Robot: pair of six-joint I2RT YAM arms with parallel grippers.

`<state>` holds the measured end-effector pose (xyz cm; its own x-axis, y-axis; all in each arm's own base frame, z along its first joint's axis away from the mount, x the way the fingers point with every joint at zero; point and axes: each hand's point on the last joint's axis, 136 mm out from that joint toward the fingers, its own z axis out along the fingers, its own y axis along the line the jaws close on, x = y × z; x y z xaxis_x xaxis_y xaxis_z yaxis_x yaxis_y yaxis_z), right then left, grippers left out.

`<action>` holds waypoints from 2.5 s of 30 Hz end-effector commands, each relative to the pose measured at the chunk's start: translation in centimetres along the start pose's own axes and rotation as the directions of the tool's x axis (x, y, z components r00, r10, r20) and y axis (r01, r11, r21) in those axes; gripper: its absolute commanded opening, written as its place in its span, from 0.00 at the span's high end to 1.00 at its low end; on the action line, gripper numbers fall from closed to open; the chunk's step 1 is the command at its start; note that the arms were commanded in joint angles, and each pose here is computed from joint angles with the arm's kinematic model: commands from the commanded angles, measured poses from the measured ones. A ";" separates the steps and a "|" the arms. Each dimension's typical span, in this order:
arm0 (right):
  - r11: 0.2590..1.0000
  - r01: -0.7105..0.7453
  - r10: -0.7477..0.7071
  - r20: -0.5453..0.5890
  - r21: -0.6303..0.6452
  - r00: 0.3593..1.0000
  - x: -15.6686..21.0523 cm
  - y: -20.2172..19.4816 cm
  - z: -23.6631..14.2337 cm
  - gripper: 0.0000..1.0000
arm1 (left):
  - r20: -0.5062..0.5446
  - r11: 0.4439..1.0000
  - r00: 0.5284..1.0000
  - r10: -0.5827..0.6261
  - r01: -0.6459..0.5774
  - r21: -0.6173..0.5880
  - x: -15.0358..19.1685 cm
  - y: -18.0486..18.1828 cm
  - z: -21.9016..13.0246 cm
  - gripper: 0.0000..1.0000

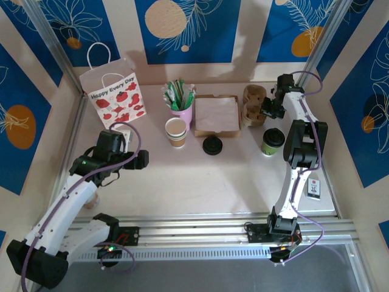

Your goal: Pack the takeout coffee

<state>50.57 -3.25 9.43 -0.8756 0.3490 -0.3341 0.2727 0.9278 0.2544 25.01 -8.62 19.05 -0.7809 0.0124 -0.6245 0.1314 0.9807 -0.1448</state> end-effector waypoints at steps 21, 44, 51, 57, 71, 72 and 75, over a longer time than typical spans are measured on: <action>0.997 0.008 -0.009 0.012 0.080 1.000 -0.7 0.2 -2.1 0.90 | 0.007 1.000 1.000 0.004 -0.005 0.010 0.1 0.1 -0.1 0.00; 0.986 0.054 -0.054 -0.004 0.156 0.999 -0.4 -0.2 -1.9 0.82 | -0.007 1.000 1.000 0.006 -0.005 0.019 0.2 -0.1 0.2 0.00; 0.983 0.074 -0.075 -0.003 0.167 0.997 -0.5 0.1 -1.9 0.87 | -0.011 1.000 1.000 0.008 -0.008 0.020 0.3 -0.1 0.3 0.00; 0.981 0.078 -0.080 0.007 0.179 0.997 -0.8 0.3 -2.3 0.83 | -0.015 1.000 1.000 0.009 -0.009 0.021 0.3 -0.2 0.3 0.00; 0.975 0.095 -0.096 -0.003 0.202 0.995 -0.6 0.0 -2.0 0.81 | -0.030 1.000 1.000 0.011 -0.010 0.028 0.6 -0.3 0.6 0.00; 0.974 0.098 -0.099 -0.002 0.204 0.995 -0.6 0.1 -2.1 0.81 | -0.029 1.000 1.000 0.011 -0.011 0.028 0.6 -0.3 0.6 0.00; 0.971 0.109 -0.112 0.001 0.212 0.994 -0.7 0.2 -2.1 0.82 | -0.032 1.000 0.999 0.011 -0.010 0.029 0.6 -0.3 0.6 0.00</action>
<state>49.98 -3.57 11.31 -0.8976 0.2642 -0.3530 0.2662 0.9629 0.0437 24.97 -9.08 18.65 -0.7939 0.0195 -0.6078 0.1463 0.9762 -0.1599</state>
